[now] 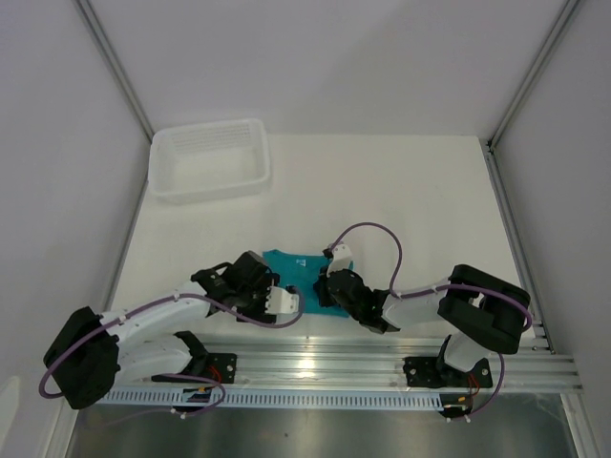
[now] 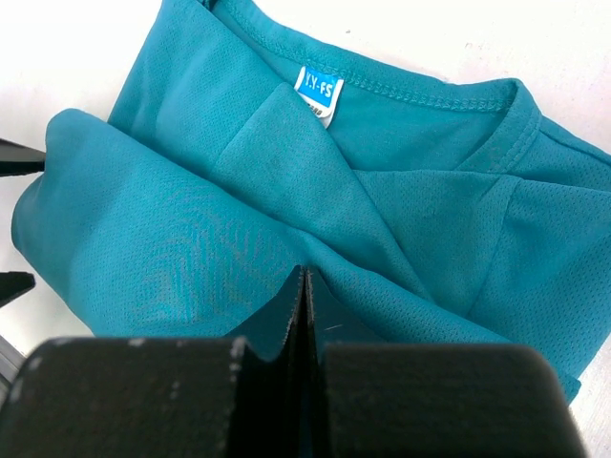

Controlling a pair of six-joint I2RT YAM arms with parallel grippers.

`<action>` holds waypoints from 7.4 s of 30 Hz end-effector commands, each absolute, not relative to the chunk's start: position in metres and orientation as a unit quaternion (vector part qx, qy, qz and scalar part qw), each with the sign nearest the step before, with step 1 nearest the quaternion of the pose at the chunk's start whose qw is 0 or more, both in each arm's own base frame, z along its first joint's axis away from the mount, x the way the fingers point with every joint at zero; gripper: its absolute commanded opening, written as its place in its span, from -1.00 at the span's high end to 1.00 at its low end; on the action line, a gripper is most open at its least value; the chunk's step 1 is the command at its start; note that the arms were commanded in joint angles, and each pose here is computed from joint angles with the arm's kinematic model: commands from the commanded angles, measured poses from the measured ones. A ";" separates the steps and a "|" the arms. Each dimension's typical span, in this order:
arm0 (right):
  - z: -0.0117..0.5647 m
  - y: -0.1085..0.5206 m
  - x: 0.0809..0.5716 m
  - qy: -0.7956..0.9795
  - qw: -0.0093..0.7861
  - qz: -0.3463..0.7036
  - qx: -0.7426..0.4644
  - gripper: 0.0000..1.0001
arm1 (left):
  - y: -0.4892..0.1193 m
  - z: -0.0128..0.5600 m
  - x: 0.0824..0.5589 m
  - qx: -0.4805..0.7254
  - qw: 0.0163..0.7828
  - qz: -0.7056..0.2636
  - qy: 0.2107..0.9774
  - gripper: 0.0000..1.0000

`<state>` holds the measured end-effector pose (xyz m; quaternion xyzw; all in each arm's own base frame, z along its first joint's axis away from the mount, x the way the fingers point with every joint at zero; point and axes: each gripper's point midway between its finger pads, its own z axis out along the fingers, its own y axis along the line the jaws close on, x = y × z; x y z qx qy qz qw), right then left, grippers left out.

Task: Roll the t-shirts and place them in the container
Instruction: Roll the tshirt

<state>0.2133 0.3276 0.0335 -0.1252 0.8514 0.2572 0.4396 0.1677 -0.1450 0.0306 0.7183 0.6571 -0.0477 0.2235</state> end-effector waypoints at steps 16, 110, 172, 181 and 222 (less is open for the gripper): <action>0.038 0.325 0.219 0.853 0.443 0.248 -0.121 1.00 | -0.161 0.017 0.198 0.713 0.294 0.008 0.636 -0.42; 0.060 0.280 0.142 0.596 0.420 0.039 -0.683 -0.05 | -0.178 0.038 0.185 0.699 0.187 -0.155 0.673 0.58; 0.061 0.282 0.117 0.676 0.097 0.378 -0.625 1.00 | -0.163 0.056 0.139 0.588 0.001 -0.351 0.728 -0.01; 0.063 0.276 0.129 0.687 0.109 0.384 -0.608 1.00 | -0.169 0.069 0.167 0.549 0.035 -0.370 0.749 -0.09; 0.035 0.255 0.159 0.760 0.057 0.344 -0.549 0.94 | -0.164 0.042 0.201 0.474 -0.016 -0.336 0.814 0.90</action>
